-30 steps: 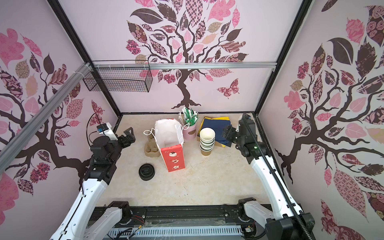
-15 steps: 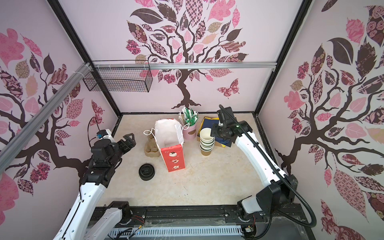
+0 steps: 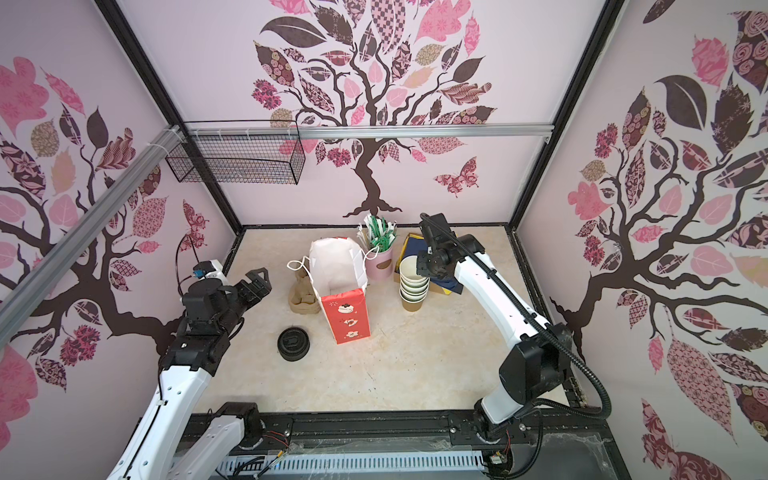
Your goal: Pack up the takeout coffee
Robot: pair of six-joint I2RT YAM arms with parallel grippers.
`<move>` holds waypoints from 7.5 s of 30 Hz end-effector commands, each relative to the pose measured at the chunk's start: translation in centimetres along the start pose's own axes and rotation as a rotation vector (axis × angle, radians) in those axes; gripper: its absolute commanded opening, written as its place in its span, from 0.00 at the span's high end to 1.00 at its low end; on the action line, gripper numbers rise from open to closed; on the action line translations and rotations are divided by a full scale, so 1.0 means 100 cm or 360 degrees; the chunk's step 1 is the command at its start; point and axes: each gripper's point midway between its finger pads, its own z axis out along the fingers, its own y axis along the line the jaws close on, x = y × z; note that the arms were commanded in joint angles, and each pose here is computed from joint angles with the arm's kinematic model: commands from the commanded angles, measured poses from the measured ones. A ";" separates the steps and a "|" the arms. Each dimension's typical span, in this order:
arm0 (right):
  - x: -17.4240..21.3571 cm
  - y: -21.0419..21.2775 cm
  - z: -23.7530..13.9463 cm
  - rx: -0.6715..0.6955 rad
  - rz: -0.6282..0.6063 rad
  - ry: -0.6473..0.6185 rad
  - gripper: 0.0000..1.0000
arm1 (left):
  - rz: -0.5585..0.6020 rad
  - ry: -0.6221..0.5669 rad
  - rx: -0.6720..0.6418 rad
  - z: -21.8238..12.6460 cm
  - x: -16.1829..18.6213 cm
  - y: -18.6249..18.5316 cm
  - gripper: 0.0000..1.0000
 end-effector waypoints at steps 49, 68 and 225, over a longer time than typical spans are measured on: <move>-0.015 0.001 -0.039 -0.0087 0.0468 -0.0055 1.00 | 0.1084 -0.0014 0.1081 -0.090 0.004 -0.296 0.16; -0.012 -0.005 -0.034 -0.0090 0.0568 -0.0056 1.00 | -0.0066 0.0980 0.0838 -0.046 0.149 -0.338 0.79; 0.117 0.007 -0.078 -0.0182 0.0060 -0.0230 0.45 | -0.0331 0.1043 -0.0641 -0.049 0.151 0.072 0.41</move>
